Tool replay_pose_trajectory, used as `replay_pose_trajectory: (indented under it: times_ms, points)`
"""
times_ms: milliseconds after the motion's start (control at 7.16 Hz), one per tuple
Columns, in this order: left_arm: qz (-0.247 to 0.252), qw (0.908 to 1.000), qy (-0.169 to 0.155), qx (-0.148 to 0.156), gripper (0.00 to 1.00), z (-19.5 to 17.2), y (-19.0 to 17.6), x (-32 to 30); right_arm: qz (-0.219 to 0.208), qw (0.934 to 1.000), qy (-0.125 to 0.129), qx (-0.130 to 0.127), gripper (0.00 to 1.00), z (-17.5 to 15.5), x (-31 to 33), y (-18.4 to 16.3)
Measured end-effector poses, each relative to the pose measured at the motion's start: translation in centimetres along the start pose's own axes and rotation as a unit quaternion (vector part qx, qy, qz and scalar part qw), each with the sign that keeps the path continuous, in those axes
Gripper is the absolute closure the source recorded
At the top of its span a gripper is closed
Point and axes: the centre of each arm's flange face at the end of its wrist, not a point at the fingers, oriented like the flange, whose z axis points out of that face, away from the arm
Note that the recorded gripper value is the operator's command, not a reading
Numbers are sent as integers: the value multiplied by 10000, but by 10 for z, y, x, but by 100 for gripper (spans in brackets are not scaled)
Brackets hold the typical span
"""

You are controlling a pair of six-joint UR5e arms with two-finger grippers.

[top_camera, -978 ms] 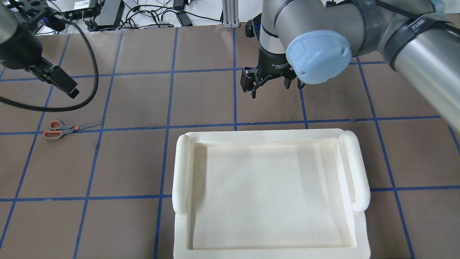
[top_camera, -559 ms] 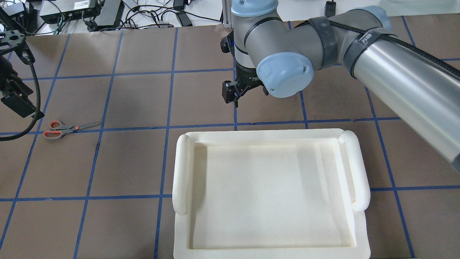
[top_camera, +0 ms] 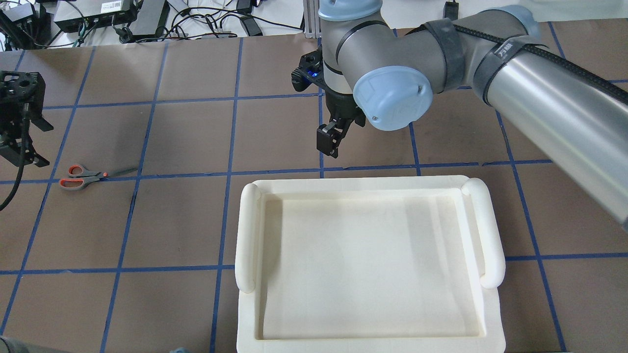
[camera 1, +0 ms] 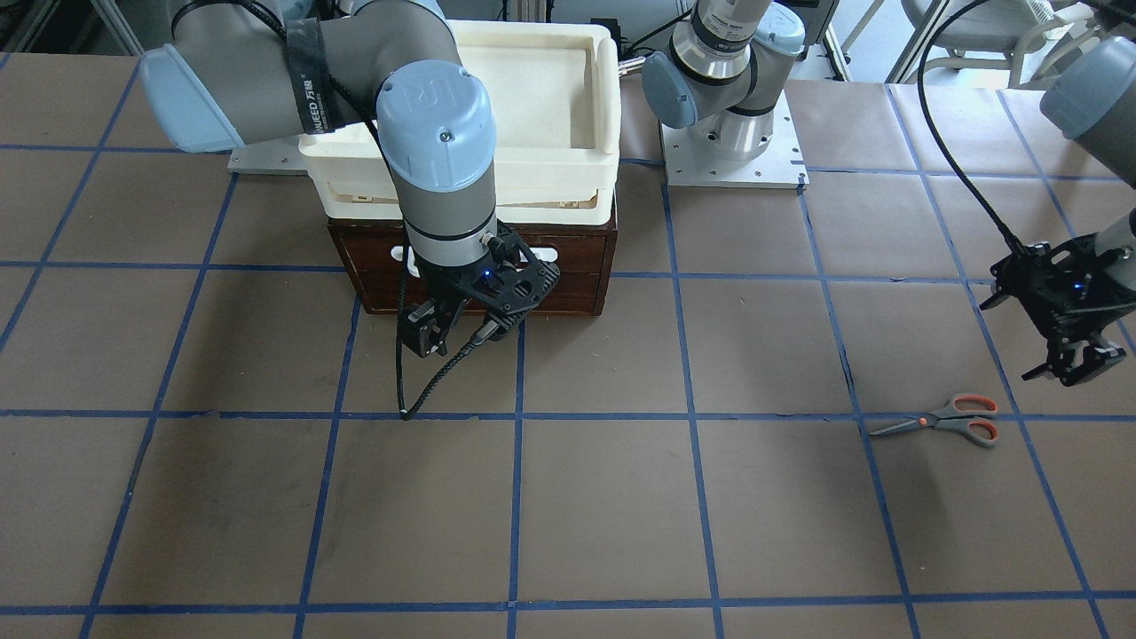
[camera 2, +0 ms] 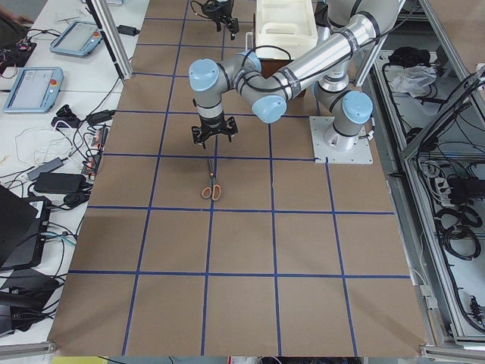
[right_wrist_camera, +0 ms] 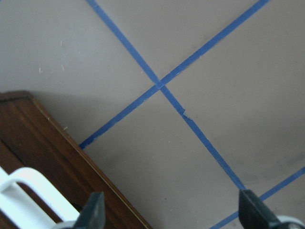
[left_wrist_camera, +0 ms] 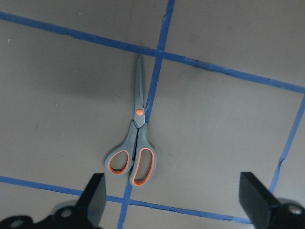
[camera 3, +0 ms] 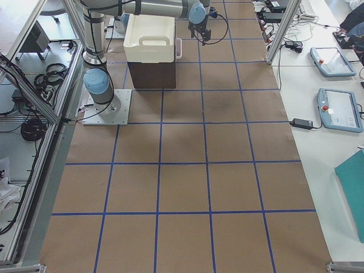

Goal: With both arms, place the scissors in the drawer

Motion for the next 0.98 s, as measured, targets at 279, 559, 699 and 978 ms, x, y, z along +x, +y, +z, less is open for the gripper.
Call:
replay_pose_trajectory:
  times_ms: [279,559,699,978]
  points:
    - [514,9986,67,44,0,37,20,-16,-1787,9836,-236,-82,2,13,5,1]
    - [683,9977,1,-8,0,70,33,-28,-2727,9592,-725,-155,2,33,14,-7]
    - [755,9971,15,2,0,83,34,-30,-2955,9505,-936,-230,2,32,17,-13]
    - [805,9967,48,49,0,101,34,-34,-3374,9313,-1298,-446,4,32,15,-13]
